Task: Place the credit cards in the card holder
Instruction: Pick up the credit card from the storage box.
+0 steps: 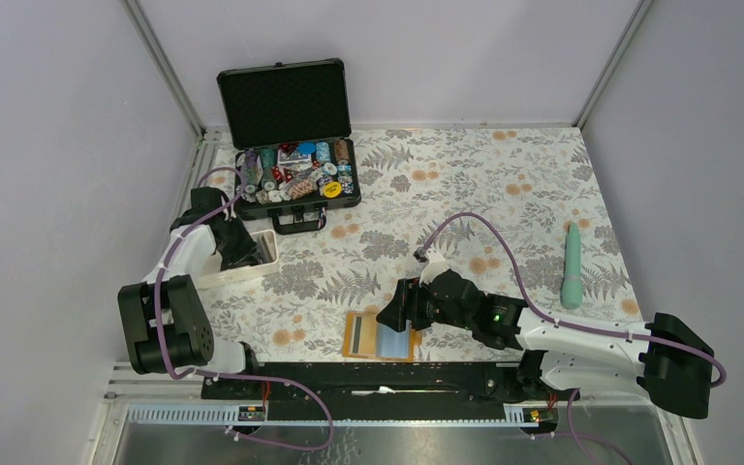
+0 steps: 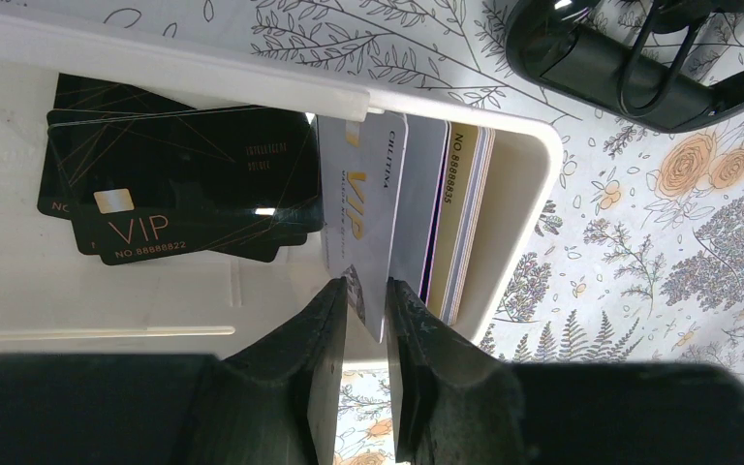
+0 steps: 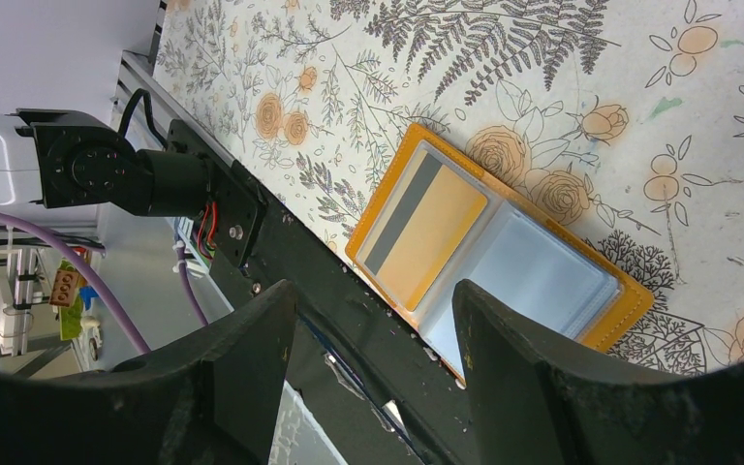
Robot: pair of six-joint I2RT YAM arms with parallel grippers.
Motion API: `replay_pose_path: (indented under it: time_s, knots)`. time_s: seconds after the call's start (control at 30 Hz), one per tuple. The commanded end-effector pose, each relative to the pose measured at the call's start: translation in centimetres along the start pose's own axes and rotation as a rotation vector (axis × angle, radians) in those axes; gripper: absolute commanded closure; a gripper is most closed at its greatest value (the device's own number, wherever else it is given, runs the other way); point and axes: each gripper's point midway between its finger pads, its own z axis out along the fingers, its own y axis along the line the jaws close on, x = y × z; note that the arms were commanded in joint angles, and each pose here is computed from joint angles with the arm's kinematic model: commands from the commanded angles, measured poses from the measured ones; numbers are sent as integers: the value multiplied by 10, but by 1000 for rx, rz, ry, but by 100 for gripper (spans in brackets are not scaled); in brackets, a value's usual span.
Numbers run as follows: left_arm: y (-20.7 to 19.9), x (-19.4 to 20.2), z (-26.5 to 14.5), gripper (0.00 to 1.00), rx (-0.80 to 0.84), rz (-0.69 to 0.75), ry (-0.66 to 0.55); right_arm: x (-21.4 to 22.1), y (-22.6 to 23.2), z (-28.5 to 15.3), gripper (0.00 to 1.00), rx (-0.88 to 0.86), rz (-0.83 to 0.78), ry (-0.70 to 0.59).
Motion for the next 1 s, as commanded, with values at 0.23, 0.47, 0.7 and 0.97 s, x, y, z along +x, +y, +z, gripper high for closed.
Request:
replay_pose_path:
  time_s: [0.23,0.47,0.7,0.97]
  knots:
    - [8,-12,-5,83,-36,-1,-38,-7,2,-2,32,-7,10,-25]
    - [5,-15,-13,91,-18,-4,-75,-8,2,-2,32,-8,10,-28]
    - [3,-26,-31,100,-12,0,-172,-8,3,-3,32,-11,9,-30]
    - [1,-33,-56,100,-7,-1,-266,-15,5,-5,32,1,-1,-45]
